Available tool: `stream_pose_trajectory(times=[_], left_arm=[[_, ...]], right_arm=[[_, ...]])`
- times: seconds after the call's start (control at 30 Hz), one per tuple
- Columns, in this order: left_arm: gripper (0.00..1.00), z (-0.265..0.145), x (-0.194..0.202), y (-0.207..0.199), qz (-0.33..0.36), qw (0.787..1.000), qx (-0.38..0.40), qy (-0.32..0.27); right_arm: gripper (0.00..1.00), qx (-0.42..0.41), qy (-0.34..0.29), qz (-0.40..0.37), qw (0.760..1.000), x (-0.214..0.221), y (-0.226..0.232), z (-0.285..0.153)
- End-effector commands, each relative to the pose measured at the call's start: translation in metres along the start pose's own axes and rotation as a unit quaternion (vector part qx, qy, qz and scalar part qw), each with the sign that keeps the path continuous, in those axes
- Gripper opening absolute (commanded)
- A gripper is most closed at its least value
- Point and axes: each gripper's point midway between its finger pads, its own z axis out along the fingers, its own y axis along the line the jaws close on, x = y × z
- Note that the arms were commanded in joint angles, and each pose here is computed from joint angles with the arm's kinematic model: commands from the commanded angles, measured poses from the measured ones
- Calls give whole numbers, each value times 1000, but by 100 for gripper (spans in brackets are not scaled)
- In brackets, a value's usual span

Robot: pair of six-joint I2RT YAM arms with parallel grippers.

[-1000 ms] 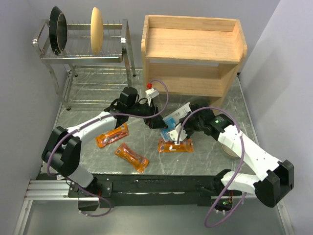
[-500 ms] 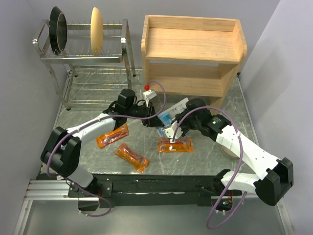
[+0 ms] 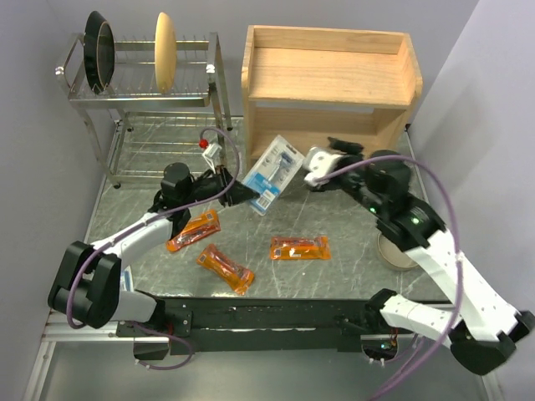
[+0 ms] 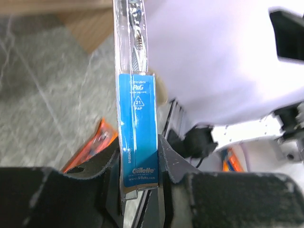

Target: Place and organize the shaving razors onto the shelf

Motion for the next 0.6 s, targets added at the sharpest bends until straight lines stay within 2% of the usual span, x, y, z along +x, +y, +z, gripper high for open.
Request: stream_pose_trajectory(times=[0.0,0.07,0.1,0.17,0.3,0.33,0.4,0.53,0.57], left_arm=[[1,6,-48,-30,-8,996,38,-85],[1,13,-60,-18,-34,993,25,-108],[1,16,-72,-20,-58,991,25,-121],[1,22,-86,2,-115,982,-13,-148],[1,37,-110,14,-245,954,-49,-168],[1,42,-104,24,-275,945,-71,-162],[1,44,-107,35,-349,915,-105,-174],[1,46,-84,64,-438,866,-173,-167],[1,44,-75,74,-475,840,-200,-166]], right_arm=[[72,8,16,153,988,0,5,-16],[72,7,17,167,986,2,8,-19],[73,9,15,179,984,0,8,-20],[74,14,15,219,976,-2,8,-17],[73,25,45,279,959,10,16,-12],[73,20,50,292,955,15,23,-11],[74,13,58,299,952,20,30,-12],[74,21,95,293,951,41,40,-11],[74,20,97,291,952,42,42,-9]])
